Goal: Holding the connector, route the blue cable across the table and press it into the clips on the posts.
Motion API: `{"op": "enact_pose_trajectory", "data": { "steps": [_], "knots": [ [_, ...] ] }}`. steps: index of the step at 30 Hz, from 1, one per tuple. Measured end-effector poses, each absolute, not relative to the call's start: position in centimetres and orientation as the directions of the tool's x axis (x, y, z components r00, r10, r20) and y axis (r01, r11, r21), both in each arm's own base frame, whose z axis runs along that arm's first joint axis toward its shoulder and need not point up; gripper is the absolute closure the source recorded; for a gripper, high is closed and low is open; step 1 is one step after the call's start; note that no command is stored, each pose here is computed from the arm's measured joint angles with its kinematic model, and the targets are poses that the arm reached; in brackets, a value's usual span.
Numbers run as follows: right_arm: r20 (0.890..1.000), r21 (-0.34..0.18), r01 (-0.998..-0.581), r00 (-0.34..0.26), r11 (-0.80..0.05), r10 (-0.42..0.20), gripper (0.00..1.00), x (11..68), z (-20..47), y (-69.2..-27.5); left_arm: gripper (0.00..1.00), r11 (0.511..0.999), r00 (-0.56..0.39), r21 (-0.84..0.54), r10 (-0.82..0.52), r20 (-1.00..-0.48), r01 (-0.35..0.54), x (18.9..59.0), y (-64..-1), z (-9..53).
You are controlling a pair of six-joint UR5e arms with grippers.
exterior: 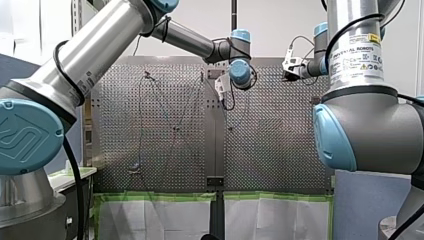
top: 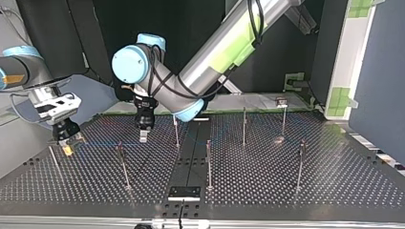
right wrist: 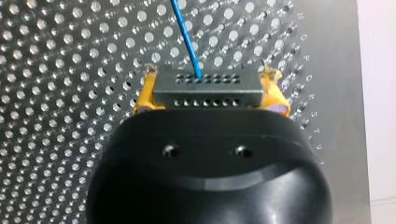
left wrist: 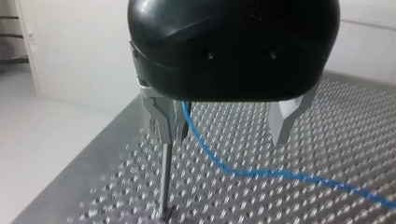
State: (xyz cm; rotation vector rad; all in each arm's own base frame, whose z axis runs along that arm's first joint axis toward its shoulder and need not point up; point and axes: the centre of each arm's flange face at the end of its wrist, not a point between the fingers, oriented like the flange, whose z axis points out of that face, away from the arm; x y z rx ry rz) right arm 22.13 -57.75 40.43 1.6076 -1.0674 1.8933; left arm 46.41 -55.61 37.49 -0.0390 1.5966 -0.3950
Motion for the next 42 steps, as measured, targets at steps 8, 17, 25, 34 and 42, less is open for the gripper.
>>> {"op": "enact_pose_trajectory", "data": {
  "steps": [8, 17, 25, 34, 42],
  "knots": [
    [0.960, -0.277, -0.744, -0.231, -0.607, -0.156, 1.00, 22.2, 40.4, -57.7, 0.00, 0.912, -0.069, -0.319, -0.312, -0.948, 0.259, 43.4, -55.2, 39.5],
    [0.960, -0.278, -0.744, -0.231, -0.608, -0.157, 1.00, 22.2, 40.4, -57.6, 0.00, 0.881, -0.007, -0.414, -0.423, -0.906, 0.229, 44.1, -51.5, 42.0],
    [0.960, -0.278, -0.742, -0.231, -0.610, -0.158, 1.00, 22.4, 40.4, -57.5, 0.00, 0.902, 0.086, -0.391, -0.411, -0.907, 0.183, 45.9, -46.8, 44.0],
    [0.960, -0.279, -0.737, -0.229, -0.615, -0.160, 1.00, 22.8, 40.4, -57.4, 0.00, 0.919, 0.185, -0.381, -0.394, -0.900, 0.102, 47.2, -41.7, 45.8],
    [0.960, -0.280, -0.734, -0.229, -0.618, -0.163, 1.00, 23.1, 40.3, -57.3, 0.00, 0.910, 0.245, -0.399, -0.414, -0.877, 0.107, 45.6, -39.9, 47.4]
  ]
}}
